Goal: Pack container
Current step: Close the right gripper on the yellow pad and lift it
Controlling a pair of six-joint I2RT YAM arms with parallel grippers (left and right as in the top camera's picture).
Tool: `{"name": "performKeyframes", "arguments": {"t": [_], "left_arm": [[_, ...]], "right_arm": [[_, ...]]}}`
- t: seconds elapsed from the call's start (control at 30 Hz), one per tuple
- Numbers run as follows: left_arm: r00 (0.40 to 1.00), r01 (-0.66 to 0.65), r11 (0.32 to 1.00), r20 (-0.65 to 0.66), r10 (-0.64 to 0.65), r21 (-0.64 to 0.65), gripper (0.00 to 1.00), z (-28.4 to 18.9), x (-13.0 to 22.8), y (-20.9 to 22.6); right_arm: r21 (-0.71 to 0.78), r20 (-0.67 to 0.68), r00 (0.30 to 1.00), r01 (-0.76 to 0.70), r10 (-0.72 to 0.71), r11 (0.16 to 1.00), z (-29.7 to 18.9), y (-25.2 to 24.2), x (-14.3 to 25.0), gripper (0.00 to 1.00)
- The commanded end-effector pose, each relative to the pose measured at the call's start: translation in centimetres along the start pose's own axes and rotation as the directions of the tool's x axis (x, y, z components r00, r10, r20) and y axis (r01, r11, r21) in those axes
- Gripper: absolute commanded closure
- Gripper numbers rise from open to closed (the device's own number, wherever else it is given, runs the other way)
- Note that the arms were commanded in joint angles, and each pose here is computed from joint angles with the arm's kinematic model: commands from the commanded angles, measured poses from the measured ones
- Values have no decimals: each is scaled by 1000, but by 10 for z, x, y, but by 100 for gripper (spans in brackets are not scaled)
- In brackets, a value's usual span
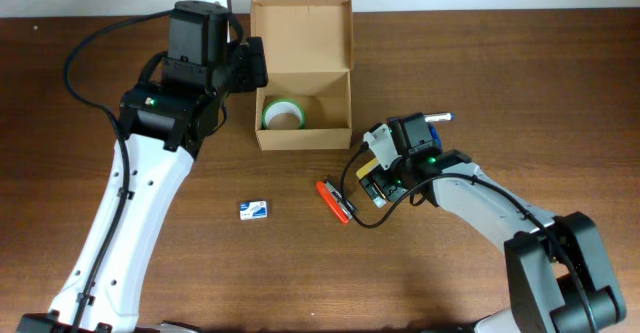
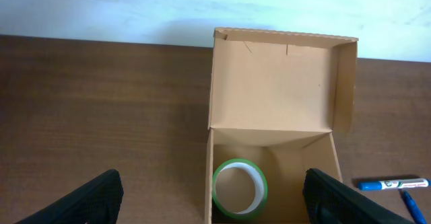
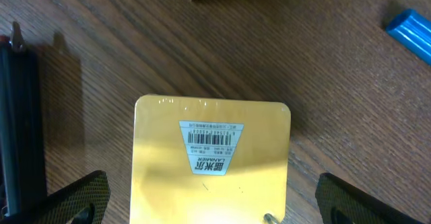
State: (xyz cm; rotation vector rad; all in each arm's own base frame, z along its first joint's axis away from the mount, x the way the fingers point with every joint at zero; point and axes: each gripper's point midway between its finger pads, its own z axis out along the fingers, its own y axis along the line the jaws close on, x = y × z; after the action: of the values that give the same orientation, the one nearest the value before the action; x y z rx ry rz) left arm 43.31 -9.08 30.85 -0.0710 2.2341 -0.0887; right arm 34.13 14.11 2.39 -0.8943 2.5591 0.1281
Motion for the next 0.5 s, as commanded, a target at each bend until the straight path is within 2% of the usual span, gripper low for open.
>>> {"name": "performKeyframes", "arguments": {"t": [0.0,0.47], "left_arm": [[999,7,1000,33,-7,-6,14,-9,-10,3],[999,7,1000,35,-7,-5,14,-10,-11,3]], "right_arm": [[1,5,1000,16,-16,1000,3,1,-4,1],[-4,-8,1000,15,-15,1000,20,0,0,1]]}}
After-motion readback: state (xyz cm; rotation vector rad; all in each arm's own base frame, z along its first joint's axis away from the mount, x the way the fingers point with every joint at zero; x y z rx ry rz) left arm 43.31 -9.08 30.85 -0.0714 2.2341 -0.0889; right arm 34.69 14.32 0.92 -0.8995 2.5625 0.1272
